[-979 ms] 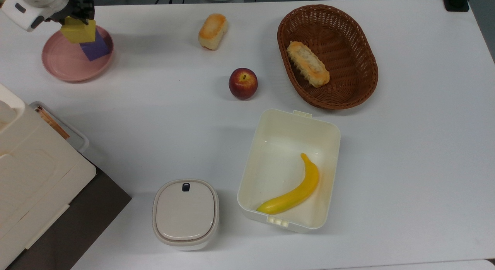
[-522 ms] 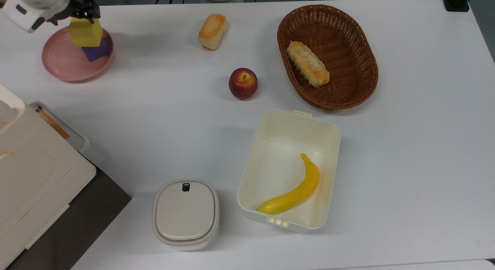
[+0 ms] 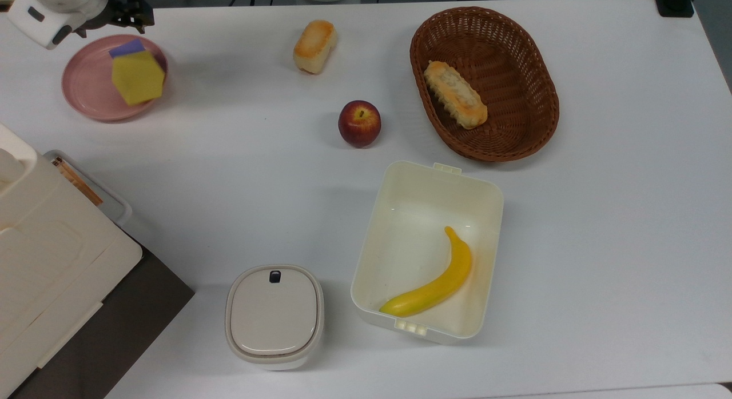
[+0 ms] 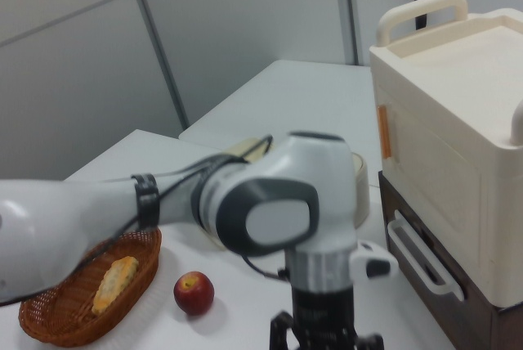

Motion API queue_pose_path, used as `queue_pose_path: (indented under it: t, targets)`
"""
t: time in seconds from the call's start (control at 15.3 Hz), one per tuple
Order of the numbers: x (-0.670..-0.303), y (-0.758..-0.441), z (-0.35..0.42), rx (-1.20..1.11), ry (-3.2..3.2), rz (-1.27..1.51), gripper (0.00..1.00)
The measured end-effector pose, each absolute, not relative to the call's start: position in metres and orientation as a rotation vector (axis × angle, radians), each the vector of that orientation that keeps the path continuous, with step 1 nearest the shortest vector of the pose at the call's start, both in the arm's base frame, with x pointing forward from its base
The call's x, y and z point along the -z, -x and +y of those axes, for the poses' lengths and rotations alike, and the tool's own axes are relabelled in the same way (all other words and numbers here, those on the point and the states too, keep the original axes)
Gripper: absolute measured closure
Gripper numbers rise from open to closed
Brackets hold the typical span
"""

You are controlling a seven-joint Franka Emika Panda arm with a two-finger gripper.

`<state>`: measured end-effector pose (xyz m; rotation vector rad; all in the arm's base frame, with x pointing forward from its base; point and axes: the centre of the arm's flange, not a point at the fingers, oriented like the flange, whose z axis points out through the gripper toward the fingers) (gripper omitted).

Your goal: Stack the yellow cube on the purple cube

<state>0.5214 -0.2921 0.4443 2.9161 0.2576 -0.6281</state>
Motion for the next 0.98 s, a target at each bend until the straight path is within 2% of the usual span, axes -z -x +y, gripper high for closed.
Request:
queue_pose_path:
  t: [0.2,0.39,0.65,0.98]
  targets:
    - [-0.469,-0.536,-0.269,0.617,-2.901,0.298,0.00]
    - [-0.478,-0.542,-0.257,0.611,-2.893,0.321,0.00]
    - [-0.469,-0.544,-0.257,0.634,-2.893,0.325,0.00]
    - [-0.433,-0.550,-0.261,0.713,-2.893,0.334,0.00]
